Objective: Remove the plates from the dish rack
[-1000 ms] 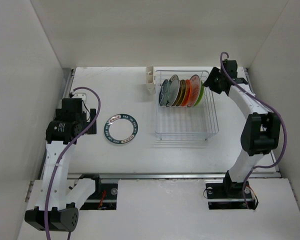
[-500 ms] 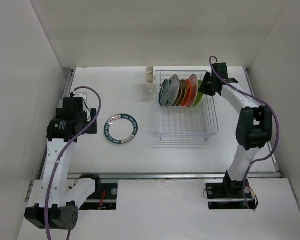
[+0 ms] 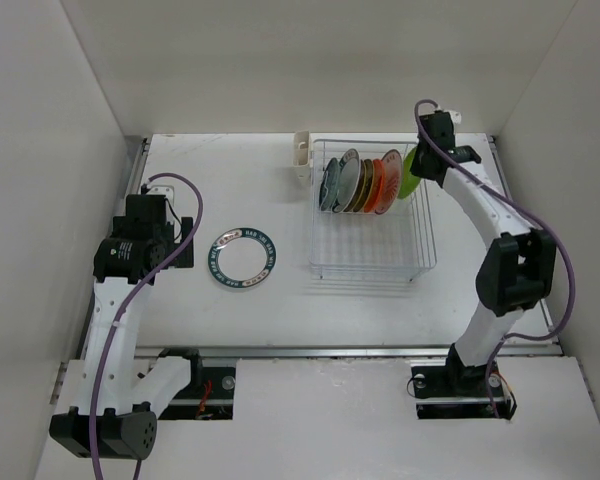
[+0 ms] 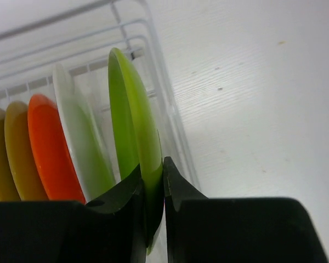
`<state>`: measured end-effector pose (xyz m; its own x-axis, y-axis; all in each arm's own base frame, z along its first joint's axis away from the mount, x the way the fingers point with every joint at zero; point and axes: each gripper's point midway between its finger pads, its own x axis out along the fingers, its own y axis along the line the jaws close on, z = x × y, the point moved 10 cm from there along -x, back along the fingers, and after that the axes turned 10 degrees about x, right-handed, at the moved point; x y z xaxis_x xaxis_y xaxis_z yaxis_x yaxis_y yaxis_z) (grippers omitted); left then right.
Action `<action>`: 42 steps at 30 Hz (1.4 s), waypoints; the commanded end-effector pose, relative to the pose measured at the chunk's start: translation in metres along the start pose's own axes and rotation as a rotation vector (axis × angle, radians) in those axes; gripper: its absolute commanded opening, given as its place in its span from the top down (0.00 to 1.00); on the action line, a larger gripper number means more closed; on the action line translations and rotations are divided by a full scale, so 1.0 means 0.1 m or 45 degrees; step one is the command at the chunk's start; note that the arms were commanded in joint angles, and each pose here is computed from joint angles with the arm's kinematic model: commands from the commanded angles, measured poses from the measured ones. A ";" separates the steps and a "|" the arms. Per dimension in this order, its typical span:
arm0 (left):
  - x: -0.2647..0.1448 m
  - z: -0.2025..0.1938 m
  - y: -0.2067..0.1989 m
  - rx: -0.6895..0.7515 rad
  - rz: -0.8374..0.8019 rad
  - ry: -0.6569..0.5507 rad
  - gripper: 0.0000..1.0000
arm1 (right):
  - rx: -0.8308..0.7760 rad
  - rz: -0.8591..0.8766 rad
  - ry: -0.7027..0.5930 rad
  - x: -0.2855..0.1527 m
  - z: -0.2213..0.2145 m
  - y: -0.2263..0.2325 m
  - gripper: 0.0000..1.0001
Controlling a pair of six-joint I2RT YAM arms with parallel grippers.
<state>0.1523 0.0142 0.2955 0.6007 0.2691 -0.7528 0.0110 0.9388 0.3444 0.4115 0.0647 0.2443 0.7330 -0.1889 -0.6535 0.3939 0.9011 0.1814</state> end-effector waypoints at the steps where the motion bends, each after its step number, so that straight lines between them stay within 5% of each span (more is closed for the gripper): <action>1: -0.02 0.01 0.02 0.012 0.012 -0.008 0.00 | 0.126 -0.238 -0.326 -0.66 0.53 -0.15 1.00; 5: -0.07 0.06 0.01 0.046 -0.062 -0.056 0.00 | 0.179 -0.402 -0.496 -1.09 0.77 -0.33 1.00; 8: -0.12 0.16 -0.02 0.058 -0.169 -0.123 0.00 | 0.159 -0.265 -0.499 -1.37 0.78 -0.24 1.00; 11: -0.17 0.33 -0.09 0.095 -0.360 -0.172 0.00 | 0.060 0.124 -0.457 -1.61 0.71 0.03 1.00; 15: -0.23 0.60 -0.20 0.148 -0.687 -0.188 0.01 | -0.213 1.100 -0.072 -1.82 0.08 0.79 1.00; 20: -0.13 0.88 -0.36 0.165 -0.989 -0.234 0.05 | -0.383 1.596 0.251 -1.75 -0.62 1.43 1.00; 24: 0.10 0.93 -0.52 0.149 -1.162 -0.202 0.18 | -0.428 1.753 0.430 -1.69 -1.00 1.69 1.00; 29: 0.46 0.84 -0.59 0.167 -1.099 -0.096 0.30 | -0.413 1.903 0.520 -1.64 -1.20 1.82 1.00; 37: 0.66 0.85 -0.71 0.146 -1.207 -0.060 0.45 | -0.423 1.899 0.702 -1.40 -1.58 2.01 1.00; 42: 0.70 0.89 -0.76 0.107 -1.285 -0.028 0.67 | -0.411 1.901 0.705 -1.37 -1.59 2.05 1.00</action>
<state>0.2611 -0.0529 0.2622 0.3040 -0.5835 -0.7531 0.5458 0.7546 -0.3644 0.3008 0.3260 0.2214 0.0474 0.9385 -0.3419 -0.5391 0.3122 0.7822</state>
